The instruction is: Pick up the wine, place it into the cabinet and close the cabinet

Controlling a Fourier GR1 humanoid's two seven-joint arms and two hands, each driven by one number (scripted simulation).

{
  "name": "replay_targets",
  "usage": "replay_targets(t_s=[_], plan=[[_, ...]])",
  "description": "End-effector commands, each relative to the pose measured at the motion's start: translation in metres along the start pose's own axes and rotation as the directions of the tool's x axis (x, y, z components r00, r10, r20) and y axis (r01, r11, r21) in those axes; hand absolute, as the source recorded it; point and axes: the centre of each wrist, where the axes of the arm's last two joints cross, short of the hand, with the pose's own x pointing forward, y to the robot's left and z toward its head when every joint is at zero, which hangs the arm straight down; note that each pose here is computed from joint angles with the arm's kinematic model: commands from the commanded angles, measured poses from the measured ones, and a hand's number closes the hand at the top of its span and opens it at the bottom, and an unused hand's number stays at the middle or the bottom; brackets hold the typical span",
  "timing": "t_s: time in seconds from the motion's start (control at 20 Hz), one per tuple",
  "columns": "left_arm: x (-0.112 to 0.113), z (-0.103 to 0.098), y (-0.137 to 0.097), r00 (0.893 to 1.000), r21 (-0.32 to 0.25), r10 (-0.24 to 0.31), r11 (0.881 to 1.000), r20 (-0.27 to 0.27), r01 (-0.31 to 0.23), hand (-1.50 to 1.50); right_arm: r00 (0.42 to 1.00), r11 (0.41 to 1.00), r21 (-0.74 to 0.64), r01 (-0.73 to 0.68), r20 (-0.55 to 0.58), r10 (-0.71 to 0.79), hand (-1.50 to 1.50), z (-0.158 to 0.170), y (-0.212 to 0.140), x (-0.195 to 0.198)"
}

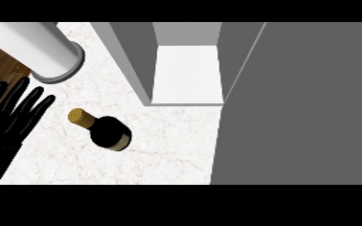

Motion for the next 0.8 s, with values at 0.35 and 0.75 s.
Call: replay_targets(t_s=[0.35,0.75], plan=[[-0.058,-0.016,0.045,0.994,0.037,-0.037,0.998,-0.100,0.041,-1.50,0.999,1.000,0.010,0.025,0.044,-0.025,-1.50,0.006,0.001,0.012],[-0.107,-0.006,0.067,0.985,0.050,-0.054,0.997,-0.162,0.063,-1.50,0.999,1.000,0.024,0.020,0.039,-0.021,-1.50,0.023,-0.001,0.023]])
